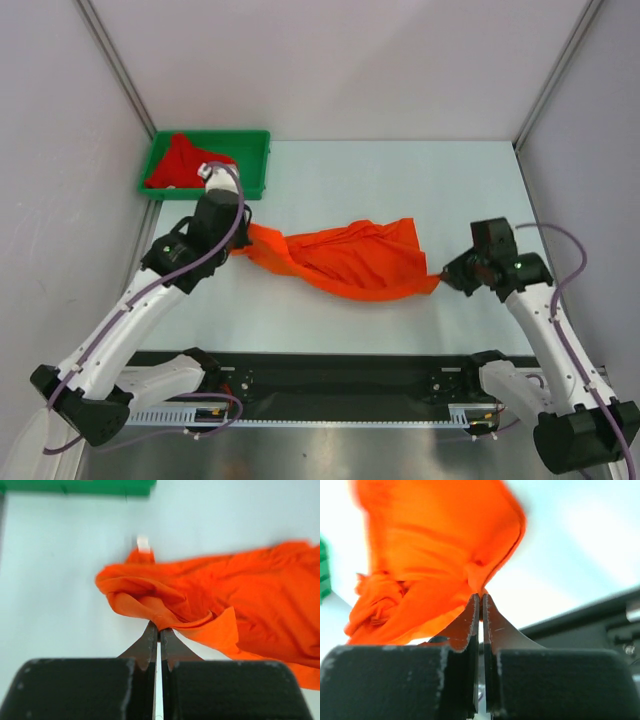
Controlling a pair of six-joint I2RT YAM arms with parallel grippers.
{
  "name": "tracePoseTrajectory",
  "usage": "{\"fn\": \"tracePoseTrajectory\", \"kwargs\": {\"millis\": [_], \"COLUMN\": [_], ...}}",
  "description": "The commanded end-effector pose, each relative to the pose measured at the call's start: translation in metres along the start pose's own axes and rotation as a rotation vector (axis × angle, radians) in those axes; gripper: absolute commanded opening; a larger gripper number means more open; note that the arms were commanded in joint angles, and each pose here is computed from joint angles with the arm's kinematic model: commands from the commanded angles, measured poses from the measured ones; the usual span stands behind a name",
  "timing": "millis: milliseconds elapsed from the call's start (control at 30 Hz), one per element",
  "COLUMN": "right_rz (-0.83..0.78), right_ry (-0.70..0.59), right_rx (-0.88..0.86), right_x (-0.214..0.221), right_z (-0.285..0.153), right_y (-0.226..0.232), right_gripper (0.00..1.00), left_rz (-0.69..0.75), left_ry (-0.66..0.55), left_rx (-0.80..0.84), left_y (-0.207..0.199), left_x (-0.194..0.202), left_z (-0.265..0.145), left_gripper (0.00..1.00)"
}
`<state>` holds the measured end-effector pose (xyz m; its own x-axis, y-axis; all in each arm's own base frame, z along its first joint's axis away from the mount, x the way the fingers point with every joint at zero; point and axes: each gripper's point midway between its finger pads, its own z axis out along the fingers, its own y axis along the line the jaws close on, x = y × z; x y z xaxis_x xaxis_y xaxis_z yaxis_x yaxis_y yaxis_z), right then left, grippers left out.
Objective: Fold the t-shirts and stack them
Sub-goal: Flatten the tshirt out
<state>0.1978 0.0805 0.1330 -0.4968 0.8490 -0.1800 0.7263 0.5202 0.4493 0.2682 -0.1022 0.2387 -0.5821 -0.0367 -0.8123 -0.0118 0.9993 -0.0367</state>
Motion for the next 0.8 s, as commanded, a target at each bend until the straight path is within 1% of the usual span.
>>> {"fn": "tracePoseTrajectory", "kwargs": {"millis": [0, 67, 100, 133, 200, 233, 300, 333, 367, 433, 467, 533, 567, 600, 633, 667, 733, 767], "right_rz": [-0.257, -0.306, -0.349, -0.367, -0.407, -0.415, -0.452, -0.460, -0.470, -0.496, -0.504, -0.518, -0.533, -0.540, -0.525, -0.508, -0.480, -0.476], "right_ry": [-0.163, -0.212, -0.280, -0.309, -0.375, -0.431, -0.488, -0.538, -0.567, -0.655, -0.703, -0.785, -0.839, -0.869, -0.914, -0.954, -0.996, -1.003], "right_rx": [-0.117, -0.155, -0.202, -0.218, -0.249, -0.309, -0.370, -0.433, -0.467, -0.555, -0.606, -0.709, -0.772, -0.812, -0.848, -0.869, -0.857, -0.842], "right_x": [-0.048, -0.061, -0.075, -0.082, -0.095, -0.102, -0.107, -0.110, -0.111, -0.112, -0.112, -0.106, -0.103, -0.099, -0.096, -0.094, -0.098, -0.100], "right_z": [-0.040, -0.058, -0.083, -0.095, -0.122, -0.151, -0.179, -0.207, -0.221, -0.259, -0.282, -0.323, -0.349, -0.366, -0.386, -0.405, -0.420, -0.422], "right_y": [0.048, 0.066, 0.082, 0.089, 0.101, 0.116, 0.126, 0.135, 0.138, 0.140, 0.142, 0.138, 0.137, 0.133, 0.123, 0.114, 0.104, 0.102], "right_gripper": [0.00, 0.00, 0.00, 0.00, 0.00, 0.00, 0.00, 0.00, 0.00, 0.00, 0.00, 0.00, 0.00, 0.00, 0.00, 0.00, 0.00, 0.00], "left_rz": [-0.019, -0.054, -0.054, -0.092, -0.127, -0.160, -0.185, -0.201, -0.207, -0.238, -0.232, -0.267, -0.256, -0.255, -0.259, -0.260, -0.255, -0.256], "left_ry": [-0.237, -0.333, -0.366, -0.438, -0.517, -0.582, -0.667, -0.735, -0.780, -0.913, -0.956, -1.077, -1.111, -1.141, -1.185, -1.201, -1.246, -1.250], "left_rx": [-0.035, -0.020, -0.015, 0.011, 0.050, 0.096, 0.155, 0.224, 0.256, 0.328, 0.374, 0.437, 0.484, 0.508, 0.541, 0.563, 0.612, 0.624], "left_y": [0.009, 0.008, 0.009, 0.008, 0.008, 0.006, 0.007, 0.003, 0.004, 0.014, 0.013, 0.027, 0.027, 0.030, 0.036, 0.037, 0.041, 0.040], "left_x": [-0.081, -0.118, -0.130, -0.154, -0.177, -0.195, -0.213, -0.227, -0.233, -0.248, -0.251, -0.261, -0.262, -0.264, -0.268, -0.268, -0.269, -0.270], "left_z": [-0.035, -0.055, -0.063, -0.080, -0.102, -0.121, -0.150, -0.171, -0.186, -0.229, -0.245, -0.293, -0.310, -0.326, -0.349, -0.360, -0.384, -0.387], "left_gripper": [0.00, 0.00, 0.00, 0.00, 0.00, 0.00, 0.00, 0.00, 0.00, 0.00, 0.00, 0.00, 0.01, 0.00, 0.00, 0.00, 0.01, 0.00]}}
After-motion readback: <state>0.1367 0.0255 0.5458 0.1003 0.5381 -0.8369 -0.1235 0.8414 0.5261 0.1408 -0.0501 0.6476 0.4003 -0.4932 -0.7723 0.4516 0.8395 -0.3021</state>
